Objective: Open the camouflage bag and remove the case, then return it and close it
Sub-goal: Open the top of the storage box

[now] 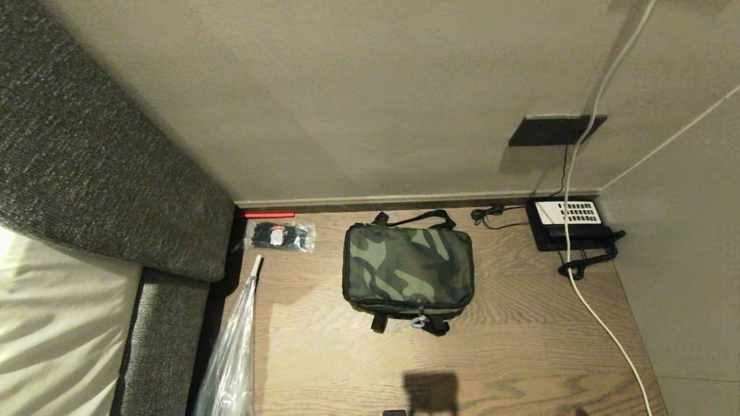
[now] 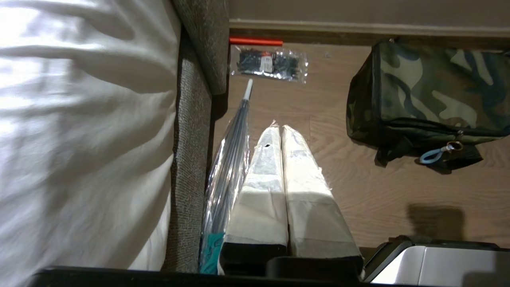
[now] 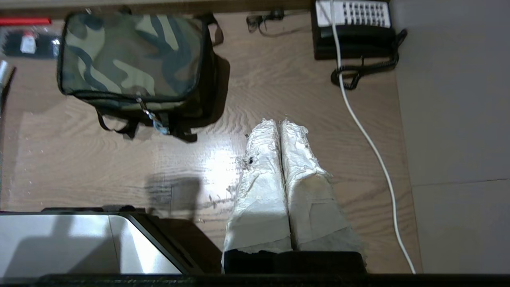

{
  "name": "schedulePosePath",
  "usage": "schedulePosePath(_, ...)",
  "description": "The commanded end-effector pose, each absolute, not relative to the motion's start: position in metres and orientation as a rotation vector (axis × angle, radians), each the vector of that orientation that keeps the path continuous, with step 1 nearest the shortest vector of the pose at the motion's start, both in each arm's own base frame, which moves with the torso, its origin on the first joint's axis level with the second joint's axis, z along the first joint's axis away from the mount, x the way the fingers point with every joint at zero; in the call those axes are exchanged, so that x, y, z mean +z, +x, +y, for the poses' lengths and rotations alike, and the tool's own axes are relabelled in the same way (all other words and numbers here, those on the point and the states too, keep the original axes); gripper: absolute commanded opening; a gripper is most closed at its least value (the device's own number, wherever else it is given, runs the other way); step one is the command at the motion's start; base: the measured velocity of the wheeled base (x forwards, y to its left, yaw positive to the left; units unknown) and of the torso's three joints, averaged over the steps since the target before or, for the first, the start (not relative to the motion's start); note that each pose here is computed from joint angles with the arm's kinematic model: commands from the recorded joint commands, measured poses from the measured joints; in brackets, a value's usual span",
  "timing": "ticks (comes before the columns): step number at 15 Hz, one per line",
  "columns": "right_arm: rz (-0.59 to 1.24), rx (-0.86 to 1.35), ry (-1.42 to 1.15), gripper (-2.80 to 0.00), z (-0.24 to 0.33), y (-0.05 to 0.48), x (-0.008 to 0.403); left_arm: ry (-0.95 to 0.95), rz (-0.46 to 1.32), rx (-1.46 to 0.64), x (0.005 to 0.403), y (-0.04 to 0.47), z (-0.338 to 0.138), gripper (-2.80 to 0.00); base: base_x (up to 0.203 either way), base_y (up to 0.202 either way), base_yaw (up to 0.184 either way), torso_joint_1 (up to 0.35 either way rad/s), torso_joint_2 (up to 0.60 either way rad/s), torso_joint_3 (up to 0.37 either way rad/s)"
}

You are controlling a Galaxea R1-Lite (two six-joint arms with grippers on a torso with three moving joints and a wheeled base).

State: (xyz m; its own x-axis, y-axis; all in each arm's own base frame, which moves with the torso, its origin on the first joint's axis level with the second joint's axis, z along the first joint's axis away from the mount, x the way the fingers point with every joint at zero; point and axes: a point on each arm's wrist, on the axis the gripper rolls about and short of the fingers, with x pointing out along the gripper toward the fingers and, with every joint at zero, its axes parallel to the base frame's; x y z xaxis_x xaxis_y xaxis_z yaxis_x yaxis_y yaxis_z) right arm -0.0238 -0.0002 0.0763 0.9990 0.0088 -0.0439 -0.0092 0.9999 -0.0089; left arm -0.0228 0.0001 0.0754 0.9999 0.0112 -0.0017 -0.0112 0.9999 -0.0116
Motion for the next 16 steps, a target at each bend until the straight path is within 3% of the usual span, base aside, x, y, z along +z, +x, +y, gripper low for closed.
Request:
schedulePosePath(1,0.044,0.009,-0.009,-2.80,-0.0002,-0.0238,0.0763,-0.013,0.003,0.012,0.0744,-0.0227,0.0001,-2.80,0.000,0.000,0.000,0.002,0.00,-0.198)
schedulePosePath(16,0.044,0.009,-0.009,-2.80,-0.0002,-0.0238,0.0763,-0.012,0.004,0.012,0.0745,-0.0226,0.0001,-2.80,0.000,0.000,0.000,0.001,0.00,-0.197)
